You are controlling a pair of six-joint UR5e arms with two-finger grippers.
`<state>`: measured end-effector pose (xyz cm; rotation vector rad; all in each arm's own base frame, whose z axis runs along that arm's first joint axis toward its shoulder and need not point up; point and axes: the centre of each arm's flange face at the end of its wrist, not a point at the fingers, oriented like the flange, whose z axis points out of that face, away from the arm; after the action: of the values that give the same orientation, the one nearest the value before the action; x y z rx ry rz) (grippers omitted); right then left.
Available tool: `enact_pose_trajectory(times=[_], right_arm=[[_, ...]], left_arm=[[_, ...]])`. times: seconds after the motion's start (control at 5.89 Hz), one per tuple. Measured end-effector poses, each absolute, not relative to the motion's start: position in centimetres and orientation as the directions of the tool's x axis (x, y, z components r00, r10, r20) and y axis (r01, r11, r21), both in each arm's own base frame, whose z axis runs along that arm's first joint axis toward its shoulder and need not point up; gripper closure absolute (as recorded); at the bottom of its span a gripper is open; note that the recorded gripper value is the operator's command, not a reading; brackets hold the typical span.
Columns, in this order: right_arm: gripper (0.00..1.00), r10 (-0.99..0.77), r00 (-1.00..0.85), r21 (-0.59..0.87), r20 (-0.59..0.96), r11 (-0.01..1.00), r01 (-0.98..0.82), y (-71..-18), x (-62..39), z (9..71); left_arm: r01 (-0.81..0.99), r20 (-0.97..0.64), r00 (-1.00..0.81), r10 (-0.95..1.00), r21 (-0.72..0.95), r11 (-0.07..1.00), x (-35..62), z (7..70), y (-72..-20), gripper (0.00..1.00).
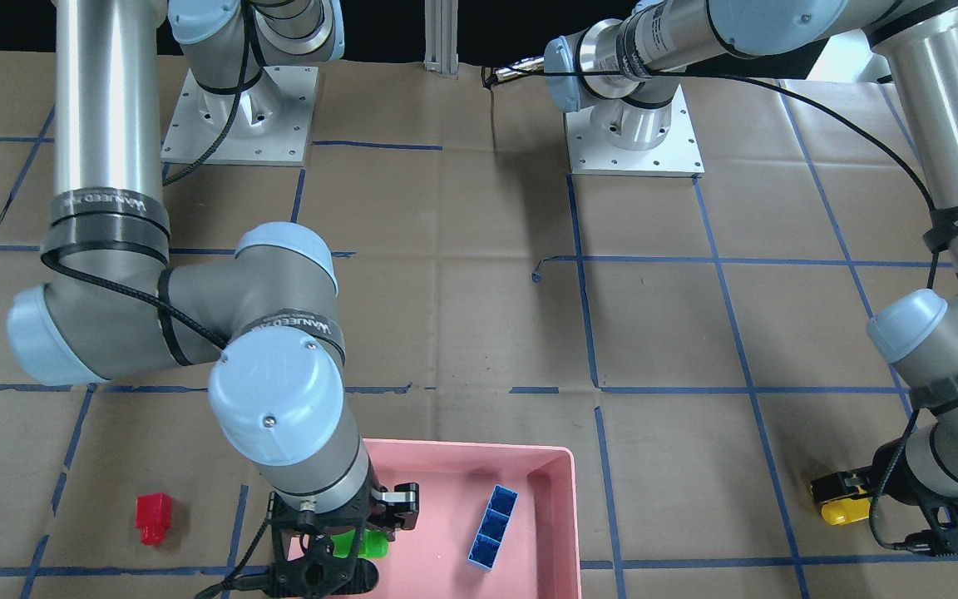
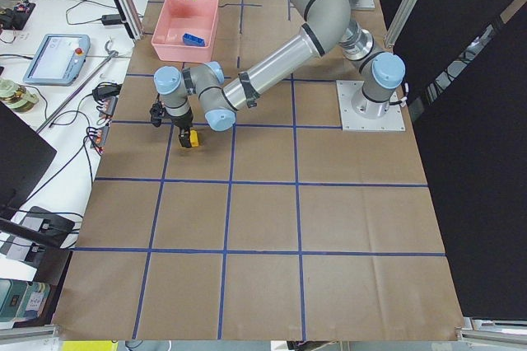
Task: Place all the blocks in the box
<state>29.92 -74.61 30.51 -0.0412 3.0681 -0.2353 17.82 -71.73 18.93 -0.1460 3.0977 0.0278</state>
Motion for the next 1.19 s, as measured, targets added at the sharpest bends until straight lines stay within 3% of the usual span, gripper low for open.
enact_pose_trajectory(times=[0.17,0.34,0.51,0.68,1.19], right_arm=[[0.00,-0.024,-0.998,-0.157,-0.065,0.987,-0.014,-75.0,30.9,28.7],[0.00,-0.021,-0.998,-0.165,-0.067,0.986,-0.010,-75.1,31.1,28.4],[0.00,-0.019,-0.998,-0.180,-0.067,0.984,-0.007,-75.1,30.9,29.5],[0.00,-0.012,-0.998,-0.195,-0.064,0.981,0.001,-74.8,30.2,31.7],[0.00,0.053,-0.998,-0.147,-0.047,0.987,0.059,-73.8,22.5,38.5]], left_arm=[[-0.095,-0.039,-0.995,-0.094,0.022,0.995,17.9,17.9,-71.9,0.03],[-0.095,-0.037,-0.995,-0.094,0.028,0.995,17.9,17.0,-71.9,0.44],[-0.092,-0.035,-0.995,-0.091,0.030,0.995,17.9,16.6,-72.0,0.94],[-0.086,-0.034,-0.996,-0.086,0.024,0.996,17.7,16.9,-72.1,1.00],[-0.019,-0.013,-1.000,-0.019,-0.038,0.999,14.0,20.4,-73.2,1.00]])
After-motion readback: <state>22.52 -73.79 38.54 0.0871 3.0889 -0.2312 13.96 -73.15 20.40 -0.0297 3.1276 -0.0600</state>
